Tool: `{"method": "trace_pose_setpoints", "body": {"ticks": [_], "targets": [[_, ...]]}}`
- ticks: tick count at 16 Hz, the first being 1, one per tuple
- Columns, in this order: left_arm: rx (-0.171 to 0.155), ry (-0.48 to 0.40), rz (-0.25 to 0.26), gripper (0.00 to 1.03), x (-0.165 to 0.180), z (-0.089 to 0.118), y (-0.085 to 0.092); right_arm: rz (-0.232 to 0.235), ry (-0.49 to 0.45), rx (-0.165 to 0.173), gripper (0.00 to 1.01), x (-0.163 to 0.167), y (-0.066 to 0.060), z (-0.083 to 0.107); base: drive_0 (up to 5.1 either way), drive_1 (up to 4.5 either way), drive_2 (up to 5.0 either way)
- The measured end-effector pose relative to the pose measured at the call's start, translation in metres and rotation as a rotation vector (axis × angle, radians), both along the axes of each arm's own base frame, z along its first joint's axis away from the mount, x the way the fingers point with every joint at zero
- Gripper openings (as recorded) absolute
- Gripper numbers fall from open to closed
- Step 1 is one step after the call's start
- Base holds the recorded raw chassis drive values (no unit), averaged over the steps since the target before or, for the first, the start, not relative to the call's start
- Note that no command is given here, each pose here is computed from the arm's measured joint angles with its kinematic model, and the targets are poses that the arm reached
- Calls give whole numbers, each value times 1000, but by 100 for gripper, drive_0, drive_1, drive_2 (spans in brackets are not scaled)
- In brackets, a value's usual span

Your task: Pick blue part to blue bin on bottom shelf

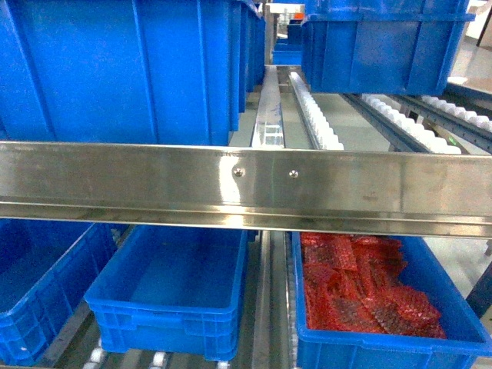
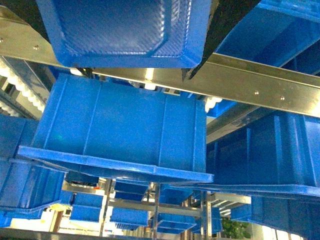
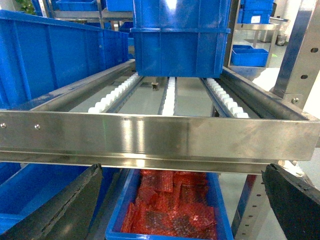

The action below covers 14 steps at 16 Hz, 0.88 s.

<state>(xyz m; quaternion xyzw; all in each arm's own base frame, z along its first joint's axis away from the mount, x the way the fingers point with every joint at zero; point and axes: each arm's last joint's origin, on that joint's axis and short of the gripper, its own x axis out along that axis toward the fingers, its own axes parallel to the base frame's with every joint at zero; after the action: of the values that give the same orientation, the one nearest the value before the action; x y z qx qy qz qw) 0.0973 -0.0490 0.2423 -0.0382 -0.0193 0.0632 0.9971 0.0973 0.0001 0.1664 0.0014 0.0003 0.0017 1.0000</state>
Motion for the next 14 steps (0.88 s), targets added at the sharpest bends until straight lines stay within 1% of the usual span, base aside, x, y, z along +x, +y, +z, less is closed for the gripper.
{"method": "trace_pose_setpoints", "body": {"ticks": [14], "targets": [[1,1,-3,43,0,0,0,-1,-5,0,98,0,0,0,0,0,0]]}}
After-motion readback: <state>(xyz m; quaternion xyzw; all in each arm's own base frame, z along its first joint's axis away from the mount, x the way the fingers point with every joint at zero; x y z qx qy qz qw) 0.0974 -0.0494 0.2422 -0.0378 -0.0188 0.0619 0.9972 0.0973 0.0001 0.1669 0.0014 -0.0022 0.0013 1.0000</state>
